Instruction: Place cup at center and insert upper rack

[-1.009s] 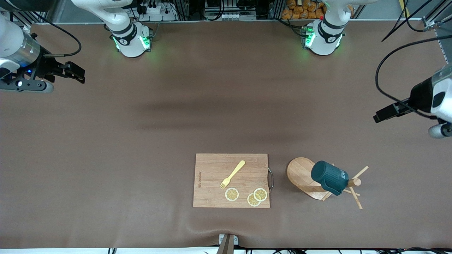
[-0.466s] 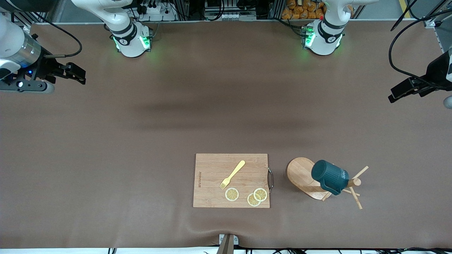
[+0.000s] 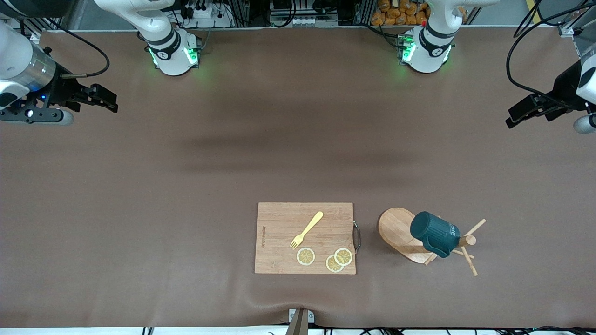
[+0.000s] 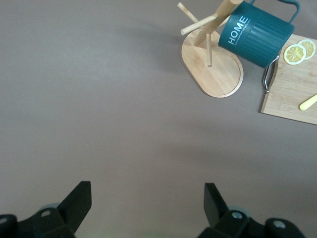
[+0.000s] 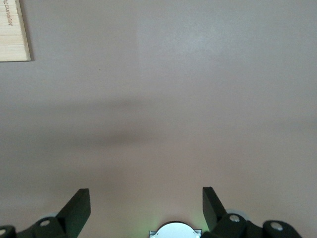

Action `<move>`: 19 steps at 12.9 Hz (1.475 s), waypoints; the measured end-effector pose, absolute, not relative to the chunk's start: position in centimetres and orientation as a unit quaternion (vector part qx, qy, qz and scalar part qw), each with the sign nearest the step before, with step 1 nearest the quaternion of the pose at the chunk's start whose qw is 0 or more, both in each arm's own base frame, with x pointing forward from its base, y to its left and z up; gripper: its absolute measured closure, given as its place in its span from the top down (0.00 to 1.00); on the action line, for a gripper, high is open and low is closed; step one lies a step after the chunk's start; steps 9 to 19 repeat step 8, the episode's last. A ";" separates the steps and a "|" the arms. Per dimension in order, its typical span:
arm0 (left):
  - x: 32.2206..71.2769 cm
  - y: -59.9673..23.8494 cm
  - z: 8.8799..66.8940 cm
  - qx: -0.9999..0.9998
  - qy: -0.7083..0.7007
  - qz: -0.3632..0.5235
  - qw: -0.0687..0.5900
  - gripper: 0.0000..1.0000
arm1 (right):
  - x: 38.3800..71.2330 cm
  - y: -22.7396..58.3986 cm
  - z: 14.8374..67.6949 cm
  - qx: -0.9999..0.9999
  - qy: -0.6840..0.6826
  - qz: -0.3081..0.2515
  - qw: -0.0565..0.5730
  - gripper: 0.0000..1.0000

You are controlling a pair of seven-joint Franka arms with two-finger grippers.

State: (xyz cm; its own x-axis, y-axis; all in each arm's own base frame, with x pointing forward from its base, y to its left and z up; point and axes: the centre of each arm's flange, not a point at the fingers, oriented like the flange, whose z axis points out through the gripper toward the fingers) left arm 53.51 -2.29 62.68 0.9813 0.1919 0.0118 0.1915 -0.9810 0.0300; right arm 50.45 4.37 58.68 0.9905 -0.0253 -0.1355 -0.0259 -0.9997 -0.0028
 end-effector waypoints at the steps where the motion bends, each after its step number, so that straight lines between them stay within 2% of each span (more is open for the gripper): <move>1: 53.1 -2.2 62.9 0.995 0.097 0.009 0.015 1.00 | 50.5 4.1 58.8 -0.998 0.003 0.066 0.004 1.00; 5: 52.7 -1.7 63.1 0.995 0.094 0.016 -0.014 1.00 | 50.4 1.4 59.3 -0.998 -0.009 0.061 0.009 1.00; 19: 52.7 -2.0 63.1 0.996 0.092 0.017 -0.015 1.00 | 50.0 1.6 59.9 -0.998 -0.012 0.055 0.010 1.00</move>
